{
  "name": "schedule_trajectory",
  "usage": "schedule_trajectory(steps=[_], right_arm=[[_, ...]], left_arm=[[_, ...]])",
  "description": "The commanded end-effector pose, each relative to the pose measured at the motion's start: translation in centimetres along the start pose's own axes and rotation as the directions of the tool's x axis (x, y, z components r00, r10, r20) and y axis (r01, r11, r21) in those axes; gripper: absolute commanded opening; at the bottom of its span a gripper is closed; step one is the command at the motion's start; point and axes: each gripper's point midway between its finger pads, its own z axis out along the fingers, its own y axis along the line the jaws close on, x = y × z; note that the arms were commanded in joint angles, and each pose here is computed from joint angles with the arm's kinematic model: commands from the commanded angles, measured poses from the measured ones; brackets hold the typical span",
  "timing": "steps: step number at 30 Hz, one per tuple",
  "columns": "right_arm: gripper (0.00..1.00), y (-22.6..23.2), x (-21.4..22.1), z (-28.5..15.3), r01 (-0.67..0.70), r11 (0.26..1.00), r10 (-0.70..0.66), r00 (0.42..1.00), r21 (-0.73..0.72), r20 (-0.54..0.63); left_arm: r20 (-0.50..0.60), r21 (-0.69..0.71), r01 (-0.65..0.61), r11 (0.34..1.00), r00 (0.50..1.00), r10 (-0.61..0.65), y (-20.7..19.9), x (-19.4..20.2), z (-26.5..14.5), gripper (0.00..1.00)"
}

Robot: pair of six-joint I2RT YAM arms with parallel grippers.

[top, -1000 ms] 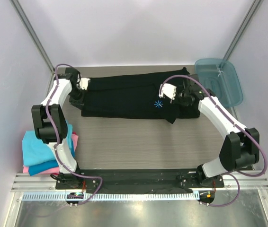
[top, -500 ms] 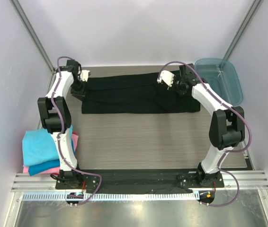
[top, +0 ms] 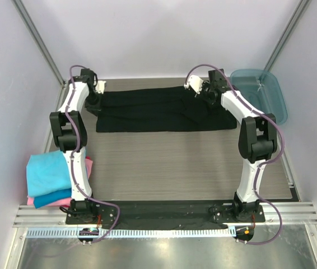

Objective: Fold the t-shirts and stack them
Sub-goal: Fold the tshirt

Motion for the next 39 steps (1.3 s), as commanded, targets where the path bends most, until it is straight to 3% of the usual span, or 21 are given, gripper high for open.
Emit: schedule_trajectory(steps=[1,5,8,11,16,19,26,39], right_arm=[[0.03,-3.7,-2.1,-0.4,-0.041,0.994,0.036,0.998,0.103,0.047],[0.26,-6.4,-3.8,-1.8,-0.165,0.969,0.15,0.984,0.186,0.094],[0.32,-7.4,-4.8,-4.3,-0.196,0.955,0.169,0.976,0.222,0.134],[0.34,-5.4,-3.9,-5.7,-0.177,0.966,0.156,0.98,0.19,0.121],[0.35,1.9,0.3,-5.3,-0.112,0.994,0.112,0.994,-0.008,0.012],[0.35,3.9,1.4,-5.0,-0.123,0.99,0.123,0.992,-0.067,-0.015],[0.35,5.3,2.0,-2.4,-0.164,0.976,0.158,0.986,-0.145,-0.053],[0.39,6.0,1.8,1.8,-0.229,0.948,0.22,0.973,-0.221,-0.064]], left_arm=[[0.041,-0.062,0.029,0.998,0.999,-0.026,1.6,-1.3,-0.7,0.14],[0.118,-0.094,0.06,0.994,0.992,-0.049,2.1,-3.0,-2.9,0.25],[0.194,-0.143,0.078,0.987,0.98,-0.049,2.7,-4.1,-6.1,0.3],[0.206,-0.053,0.064,0.997,0.977,-0.051,0.7,-3.5,-7.2,0.29],[0.054,0.084,0.068,0.994,0.996,-0.072,-2.2,0.8,-3.2,0.2],[-0.002,0.127,0.063,0.99,0.998,-0.063,-3.1,2.0,-1.3,0.15],[-0.081,0.19,0.07,0.979,0.995,-0.056,-4.7,3.4,1.5,0.11],[-0.124,0.146,0.057,0.988,0.992,-0.039,-4.3,4.3,3.0,0.11]])
